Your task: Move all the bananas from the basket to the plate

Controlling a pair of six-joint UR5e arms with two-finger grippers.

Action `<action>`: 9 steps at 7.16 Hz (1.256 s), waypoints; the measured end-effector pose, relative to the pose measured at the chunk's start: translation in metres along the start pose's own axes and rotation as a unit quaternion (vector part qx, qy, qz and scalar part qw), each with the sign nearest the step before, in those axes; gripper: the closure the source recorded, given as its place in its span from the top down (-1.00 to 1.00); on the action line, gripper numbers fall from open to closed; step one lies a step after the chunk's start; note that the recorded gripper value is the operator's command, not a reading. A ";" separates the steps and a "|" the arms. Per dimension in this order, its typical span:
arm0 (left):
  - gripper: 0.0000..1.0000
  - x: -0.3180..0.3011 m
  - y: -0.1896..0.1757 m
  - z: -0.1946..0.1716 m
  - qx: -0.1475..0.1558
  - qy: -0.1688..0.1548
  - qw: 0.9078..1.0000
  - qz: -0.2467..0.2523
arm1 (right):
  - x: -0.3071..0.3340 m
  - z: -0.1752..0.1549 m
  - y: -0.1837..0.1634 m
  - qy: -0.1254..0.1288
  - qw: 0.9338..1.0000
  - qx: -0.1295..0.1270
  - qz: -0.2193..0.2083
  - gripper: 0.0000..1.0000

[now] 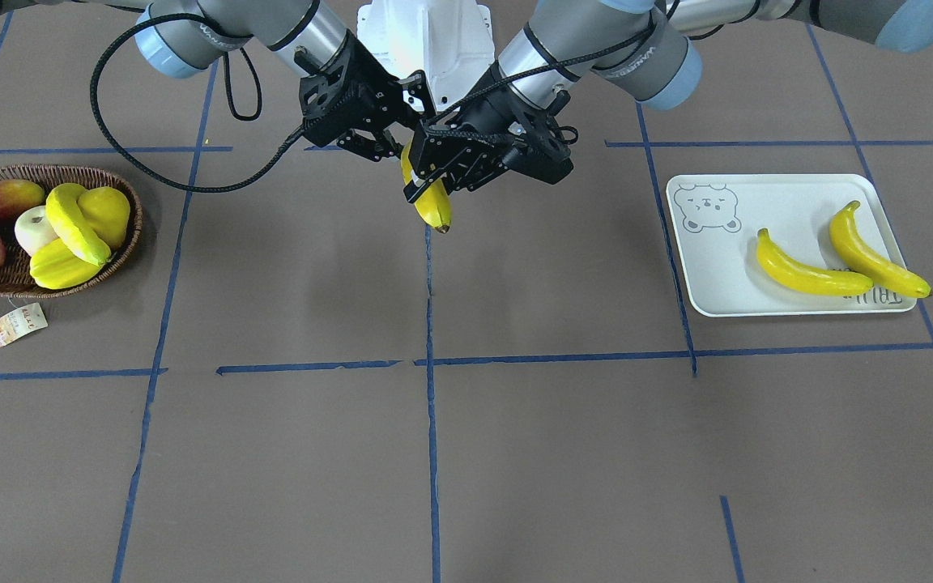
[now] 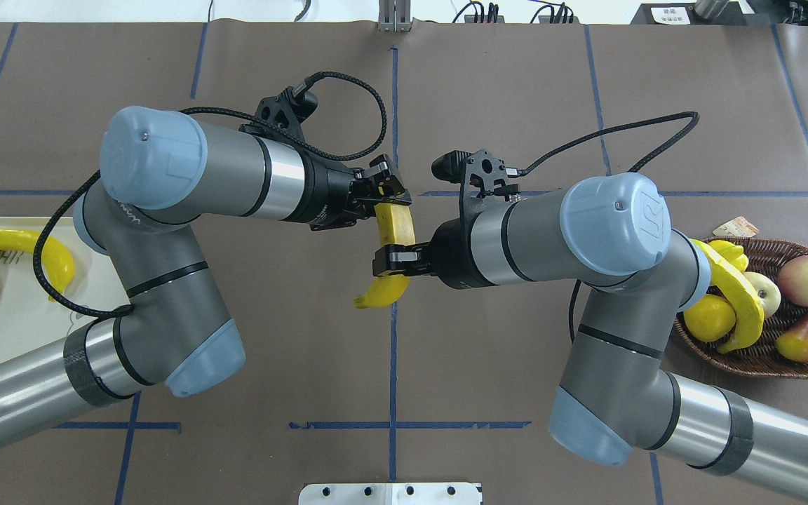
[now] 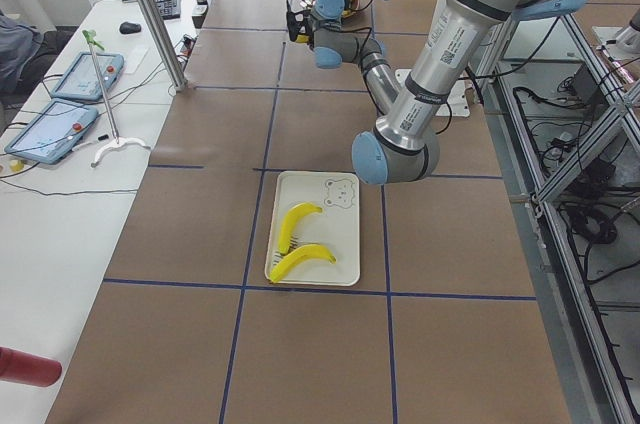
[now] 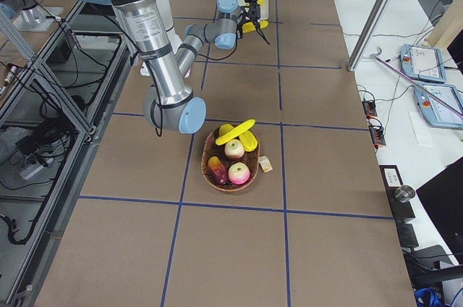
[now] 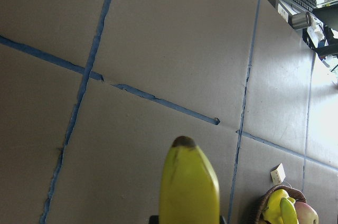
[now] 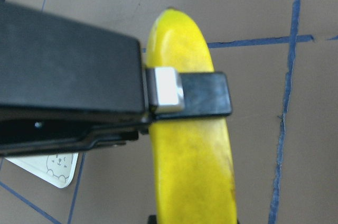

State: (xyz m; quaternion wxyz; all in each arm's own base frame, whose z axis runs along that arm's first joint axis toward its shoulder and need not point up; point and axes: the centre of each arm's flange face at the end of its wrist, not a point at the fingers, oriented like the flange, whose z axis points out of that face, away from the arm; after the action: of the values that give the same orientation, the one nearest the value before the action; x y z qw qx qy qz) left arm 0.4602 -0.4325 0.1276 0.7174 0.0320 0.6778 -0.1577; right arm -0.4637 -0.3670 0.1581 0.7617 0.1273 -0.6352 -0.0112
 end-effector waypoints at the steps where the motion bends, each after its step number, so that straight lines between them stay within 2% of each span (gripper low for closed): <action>1: -1.00 0.000 0.000 -0.001 0.000 0.001 1.000 0.000 | -0.001 0.000 0.000 -0.001 1.000 0.000 0.000 0.99; 4: -1.00 -0.003 -0.002 -0.002 0.003 -0.004 1.000 -0.008 | -0.003 -0.015 0.002 -0.008 1.000 0.001 0.002 0.99; 6: -1.00 -0.016 -0.016 -0.004 0.021 -0.017 0.998 -0.056 | 0.008 -0.028 -0.002 -0.003 1.000 0.006 0.006 0.99; 8: -1.00 -0.051 -0.055 -0.020 0.066 -0.074 0.990 -0.097 | 0.036 -0.048 -0.013 0.023 1.000 0.007 0.018 1.00; 9: -1.00 -0.063 -0.072 -0.034 0.090 -0.120 0.982 -0.119 | 0.050 -0.065 -0.029 0.048 0.998 0.003 0.032 1.00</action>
State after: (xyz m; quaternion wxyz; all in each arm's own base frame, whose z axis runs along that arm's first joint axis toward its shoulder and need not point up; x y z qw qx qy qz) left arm 0.4063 -0.4802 0.1988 0.7642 -0.0036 0.5686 -0.3045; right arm -0.3867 -0.3927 0.1894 0.7912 0.1090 -0.6015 0.0213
